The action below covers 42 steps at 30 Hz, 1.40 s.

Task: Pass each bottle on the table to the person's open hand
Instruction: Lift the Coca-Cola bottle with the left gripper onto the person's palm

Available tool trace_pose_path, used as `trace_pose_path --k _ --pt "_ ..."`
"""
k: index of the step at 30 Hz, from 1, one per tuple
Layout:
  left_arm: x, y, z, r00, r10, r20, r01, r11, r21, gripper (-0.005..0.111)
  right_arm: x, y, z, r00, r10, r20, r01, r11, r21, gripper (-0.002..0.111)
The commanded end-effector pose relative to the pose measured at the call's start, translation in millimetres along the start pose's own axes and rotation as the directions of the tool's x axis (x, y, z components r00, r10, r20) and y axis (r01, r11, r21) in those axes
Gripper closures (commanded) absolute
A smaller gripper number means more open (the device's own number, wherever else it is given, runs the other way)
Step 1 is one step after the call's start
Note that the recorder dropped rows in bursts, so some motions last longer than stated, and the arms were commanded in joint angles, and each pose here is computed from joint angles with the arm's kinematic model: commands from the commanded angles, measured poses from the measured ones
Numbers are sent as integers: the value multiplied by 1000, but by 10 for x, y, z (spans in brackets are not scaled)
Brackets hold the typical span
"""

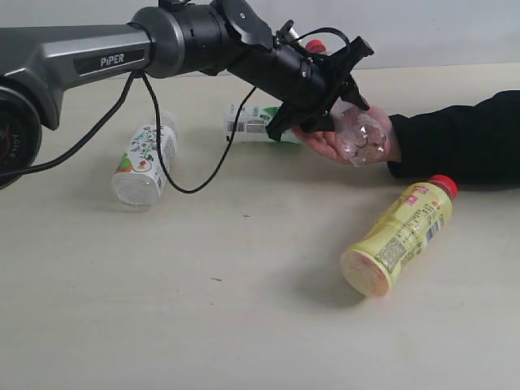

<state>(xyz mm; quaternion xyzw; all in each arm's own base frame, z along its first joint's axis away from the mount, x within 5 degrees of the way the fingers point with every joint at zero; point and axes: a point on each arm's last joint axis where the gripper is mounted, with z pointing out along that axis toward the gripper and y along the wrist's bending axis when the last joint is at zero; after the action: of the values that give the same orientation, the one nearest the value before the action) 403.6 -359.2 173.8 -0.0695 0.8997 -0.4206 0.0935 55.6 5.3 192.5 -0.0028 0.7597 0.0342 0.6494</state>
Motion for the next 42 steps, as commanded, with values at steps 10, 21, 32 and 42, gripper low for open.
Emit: trace_pose_path --k 10,21,32,42 --pt "-28 -45 -35 999 27 21 -27 999 18 104 9 0 -2 1000 0 5 0 1000 -2 108" --pt "-19 -42 -34 999 48 10 -48 999 15 34 9 0 -2 1000 0 5 0 1000 -2 108" --pt "60 -141 -159 988 137 -66 -136 991 20 23 9 0 -2 1000 0 5 0 1000 -2 108" --pt "140 -209 -263 967 210 -143 -208 978 30 23 9 0 -2 1000 0 5 0 1000 -2 108"
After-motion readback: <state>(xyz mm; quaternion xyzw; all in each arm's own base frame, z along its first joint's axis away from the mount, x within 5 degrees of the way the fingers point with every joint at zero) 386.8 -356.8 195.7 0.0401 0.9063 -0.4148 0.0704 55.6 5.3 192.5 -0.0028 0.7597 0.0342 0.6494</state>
